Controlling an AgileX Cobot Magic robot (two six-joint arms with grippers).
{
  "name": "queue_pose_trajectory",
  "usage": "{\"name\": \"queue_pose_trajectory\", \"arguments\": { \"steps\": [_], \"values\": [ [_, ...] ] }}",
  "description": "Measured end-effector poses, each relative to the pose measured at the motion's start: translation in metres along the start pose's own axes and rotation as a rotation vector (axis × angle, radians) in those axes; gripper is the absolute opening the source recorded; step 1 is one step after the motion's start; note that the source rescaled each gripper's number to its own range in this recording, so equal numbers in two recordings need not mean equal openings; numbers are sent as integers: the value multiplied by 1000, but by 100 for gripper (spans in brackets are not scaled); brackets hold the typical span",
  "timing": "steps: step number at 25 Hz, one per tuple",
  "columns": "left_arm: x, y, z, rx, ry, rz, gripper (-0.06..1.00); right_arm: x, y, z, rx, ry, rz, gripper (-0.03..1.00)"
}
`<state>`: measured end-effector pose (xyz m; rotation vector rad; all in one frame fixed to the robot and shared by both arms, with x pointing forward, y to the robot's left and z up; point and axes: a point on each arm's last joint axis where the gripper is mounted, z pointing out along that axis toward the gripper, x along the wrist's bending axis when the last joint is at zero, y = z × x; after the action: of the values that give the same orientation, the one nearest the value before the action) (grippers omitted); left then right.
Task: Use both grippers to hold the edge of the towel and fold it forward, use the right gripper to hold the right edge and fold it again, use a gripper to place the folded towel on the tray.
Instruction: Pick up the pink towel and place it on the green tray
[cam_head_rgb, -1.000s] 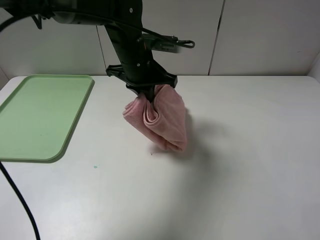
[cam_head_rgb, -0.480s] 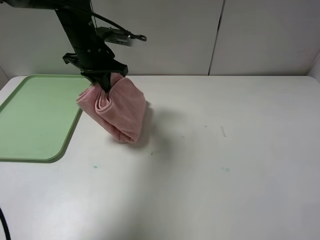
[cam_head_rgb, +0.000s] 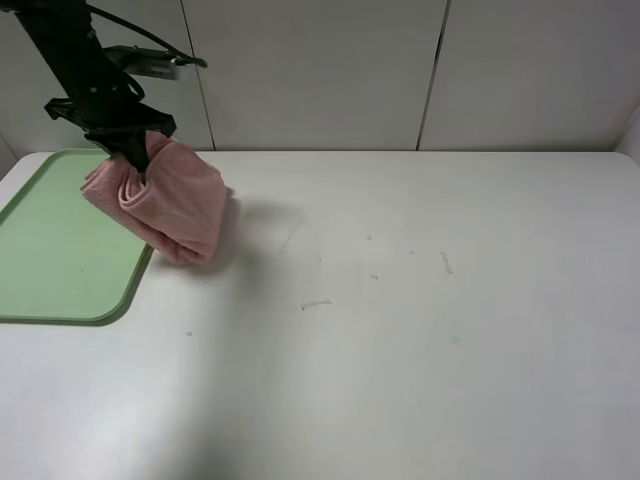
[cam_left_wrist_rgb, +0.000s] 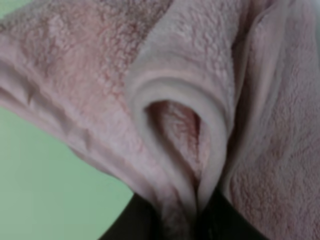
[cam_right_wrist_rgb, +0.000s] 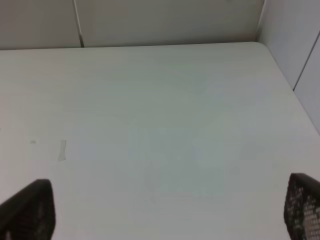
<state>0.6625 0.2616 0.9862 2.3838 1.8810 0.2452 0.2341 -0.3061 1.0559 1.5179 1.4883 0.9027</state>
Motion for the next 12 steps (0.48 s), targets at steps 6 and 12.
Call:
{"name": "queue_pose_trajectory", "arguments": {
  "steps": [6,12],
  "values": [
    [43,-14,13,8,17,-77,12,0,0,0,0,0,0,100],
    [69,-28,31,6,47,-122,12,0,0,0,0,0,0,100]
  ]
}}
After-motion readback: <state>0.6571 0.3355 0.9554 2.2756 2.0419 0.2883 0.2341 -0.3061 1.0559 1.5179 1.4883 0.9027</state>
